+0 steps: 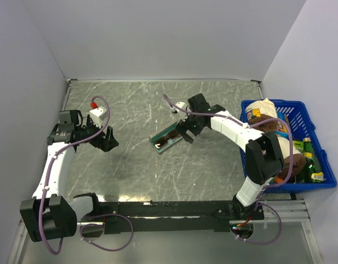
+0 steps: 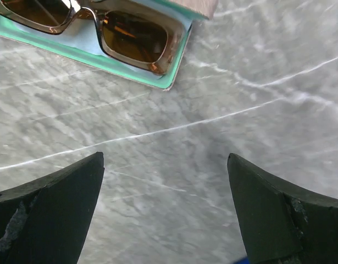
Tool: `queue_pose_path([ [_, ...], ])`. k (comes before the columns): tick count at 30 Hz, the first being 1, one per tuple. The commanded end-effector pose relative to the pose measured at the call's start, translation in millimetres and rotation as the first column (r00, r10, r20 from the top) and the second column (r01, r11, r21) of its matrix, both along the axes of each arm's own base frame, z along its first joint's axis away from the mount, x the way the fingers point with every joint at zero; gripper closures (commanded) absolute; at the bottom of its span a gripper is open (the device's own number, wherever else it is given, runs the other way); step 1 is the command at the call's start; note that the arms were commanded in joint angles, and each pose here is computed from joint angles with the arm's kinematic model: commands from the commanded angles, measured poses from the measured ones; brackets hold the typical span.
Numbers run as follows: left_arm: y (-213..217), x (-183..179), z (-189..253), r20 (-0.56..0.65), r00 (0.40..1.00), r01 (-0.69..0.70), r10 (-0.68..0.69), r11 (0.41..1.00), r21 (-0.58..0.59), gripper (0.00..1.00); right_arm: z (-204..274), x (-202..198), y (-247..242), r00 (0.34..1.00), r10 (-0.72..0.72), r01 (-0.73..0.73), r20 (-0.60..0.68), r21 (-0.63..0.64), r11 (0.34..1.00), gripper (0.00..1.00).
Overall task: Organize the sunglasses
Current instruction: Rotate the case with sunglasses to the center of the board.
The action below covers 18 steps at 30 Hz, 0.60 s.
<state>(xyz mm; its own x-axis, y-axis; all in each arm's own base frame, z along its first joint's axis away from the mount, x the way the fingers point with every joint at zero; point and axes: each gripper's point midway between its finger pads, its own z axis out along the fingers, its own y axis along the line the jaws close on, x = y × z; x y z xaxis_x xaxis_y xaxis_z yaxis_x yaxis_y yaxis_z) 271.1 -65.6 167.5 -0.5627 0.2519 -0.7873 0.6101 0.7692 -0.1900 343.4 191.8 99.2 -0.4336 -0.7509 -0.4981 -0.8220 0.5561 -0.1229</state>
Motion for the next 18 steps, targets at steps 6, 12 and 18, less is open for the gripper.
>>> queue_pose_path([
  [6,1.3,13.1,32.5,0.082,0.997,0.012,-0.013,1.0,0.009,0.04,-15.5,-0.2,-0.5,0.918,-0.193,0.28,-0.346,0.224,0.933,0.0],
  [12,-15.0,28.3,37.7,0.111,0.992,0.065,-0.063,0.998,-0.012,0.04,-25.6,-0.4,13.1,0.881,-0.184,0.329,-0.435,0.285,0.901,0.05],
  [18,-61.7,48.9,36.0,0.109,0.978,0.18,-0.179,0.984,-0.003,0.03,-41.2,-2.8,23.9,0.845,-0.169,0.362,-0.507,0.309,0.88,0.1],
])
